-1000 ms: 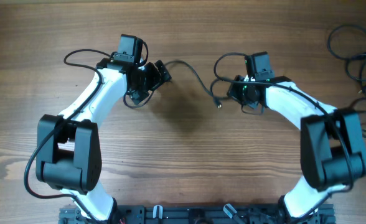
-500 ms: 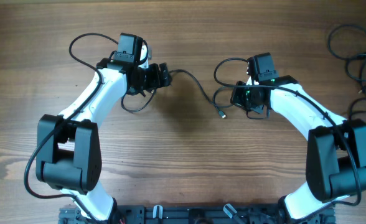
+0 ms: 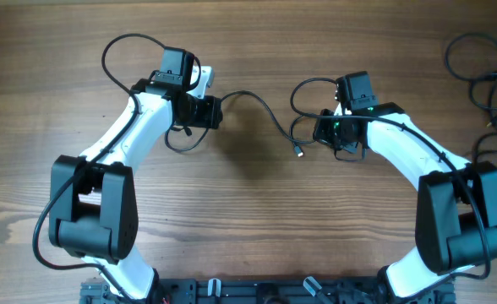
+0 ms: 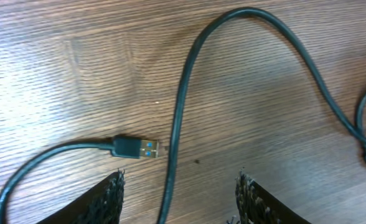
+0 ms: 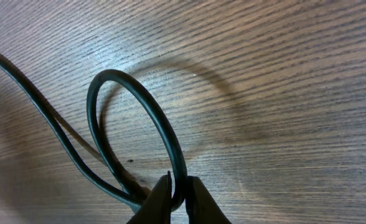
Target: Untangle cables
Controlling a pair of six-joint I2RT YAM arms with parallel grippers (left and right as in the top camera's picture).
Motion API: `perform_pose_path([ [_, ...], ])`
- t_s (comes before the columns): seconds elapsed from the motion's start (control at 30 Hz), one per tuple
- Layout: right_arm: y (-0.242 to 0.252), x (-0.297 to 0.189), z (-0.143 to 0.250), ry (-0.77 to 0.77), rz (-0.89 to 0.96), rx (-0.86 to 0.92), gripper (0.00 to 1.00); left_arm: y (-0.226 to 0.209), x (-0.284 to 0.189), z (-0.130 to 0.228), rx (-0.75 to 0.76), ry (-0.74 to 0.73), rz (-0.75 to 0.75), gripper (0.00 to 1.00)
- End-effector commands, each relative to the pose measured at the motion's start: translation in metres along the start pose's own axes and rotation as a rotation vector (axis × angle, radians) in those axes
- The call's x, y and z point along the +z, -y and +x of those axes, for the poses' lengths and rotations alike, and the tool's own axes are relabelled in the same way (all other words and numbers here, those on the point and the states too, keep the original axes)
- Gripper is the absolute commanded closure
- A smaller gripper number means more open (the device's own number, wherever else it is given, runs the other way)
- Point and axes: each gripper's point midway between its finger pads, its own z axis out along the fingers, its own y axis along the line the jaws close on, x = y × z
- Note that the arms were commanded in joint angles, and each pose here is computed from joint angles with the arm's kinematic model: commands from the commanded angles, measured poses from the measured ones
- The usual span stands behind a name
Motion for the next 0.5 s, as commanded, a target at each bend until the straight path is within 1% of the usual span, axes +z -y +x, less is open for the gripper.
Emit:
perform_pose_path([
  [0.0,-0.002,-0.002,-0.001,0.011,-0.007,-0.025,0.88,-0.009,0.008,0.000,0.033,-0.012,-0.045,0.44],
  [0.27,-0.003,-0.003,-0.002,0.016,-0.010,-0.026,0.87,-0.011,0.021,0.008,0.028,-0.049,-0.046,0.44],
  [0.3,-0.003,-0.003,-0.002,0.016,-0.011,-0.026,0.87,-0.011,0.023,0.009,0.028,-0.053,-0.046,0.48],
  [0.37,-0.003,-0.003,-0.002,0.017,-0.011,-0.026,0.86,-0.012,0.025,0.011,0.027,-0.063,-0.046,0.50],
  [0.43,-0.003,-0.003,-0.003,0.019,-0.012,-0.026,0.82,-0.012,0.030,0.015,0.027,-0.078,-0.046,0.49],
  [0.47,-0.004,-0.003,-0.004,0.022,-0.014,-0.028,0.79,-0.011,0.033,0.017,0.029,-0.086,-0.046,0.48],
])
